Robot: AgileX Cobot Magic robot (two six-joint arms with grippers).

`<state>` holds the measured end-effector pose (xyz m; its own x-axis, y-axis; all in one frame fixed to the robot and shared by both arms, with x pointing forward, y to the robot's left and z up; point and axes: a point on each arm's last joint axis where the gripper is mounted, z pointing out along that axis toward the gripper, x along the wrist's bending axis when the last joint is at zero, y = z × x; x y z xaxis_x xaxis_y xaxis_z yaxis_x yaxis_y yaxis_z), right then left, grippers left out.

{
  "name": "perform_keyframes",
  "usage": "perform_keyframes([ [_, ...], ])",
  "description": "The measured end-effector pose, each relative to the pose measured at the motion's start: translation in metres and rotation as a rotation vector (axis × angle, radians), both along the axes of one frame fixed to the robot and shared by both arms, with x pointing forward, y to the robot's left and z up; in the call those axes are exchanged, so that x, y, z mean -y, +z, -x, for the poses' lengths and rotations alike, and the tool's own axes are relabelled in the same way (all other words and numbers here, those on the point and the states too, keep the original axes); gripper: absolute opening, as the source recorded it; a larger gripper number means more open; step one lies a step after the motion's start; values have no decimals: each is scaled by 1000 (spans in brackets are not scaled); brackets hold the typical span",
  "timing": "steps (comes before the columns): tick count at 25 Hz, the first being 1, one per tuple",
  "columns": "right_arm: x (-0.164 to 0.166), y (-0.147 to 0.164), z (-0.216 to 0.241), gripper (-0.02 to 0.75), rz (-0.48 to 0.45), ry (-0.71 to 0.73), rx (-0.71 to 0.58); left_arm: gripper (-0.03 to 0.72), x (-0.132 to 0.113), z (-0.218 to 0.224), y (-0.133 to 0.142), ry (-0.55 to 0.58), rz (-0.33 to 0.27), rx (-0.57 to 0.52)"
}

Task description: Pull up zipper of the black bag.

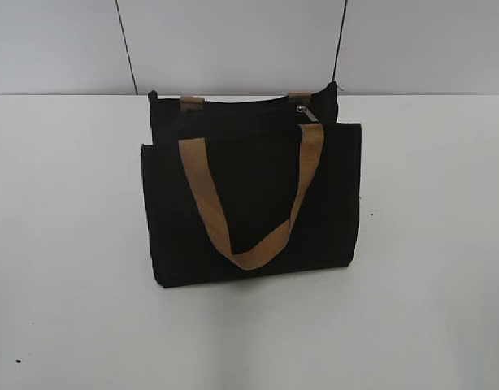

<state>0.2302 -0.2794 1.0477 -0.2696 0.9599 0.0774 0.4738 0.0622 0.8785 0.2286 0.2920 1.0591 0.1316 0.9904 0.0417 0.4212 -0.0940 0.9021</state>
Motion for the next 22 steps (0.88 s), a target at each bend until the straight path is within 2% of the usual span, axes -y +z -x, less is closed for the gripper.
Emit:
perform_keyframes([
  [6, 0, 0, 0, 563, 2, -1, 0, 518, 0, 0, 0, 0, 0, 0],
  [12, 5, -1, -1, 563, 54, -32, 1, 505, 0, 0, 0, 0, 0, 0],
  [22, 6, -3, -2, 563, 20, -67, -17, 470, 0, 0, 0, 0, 0, 1],
])
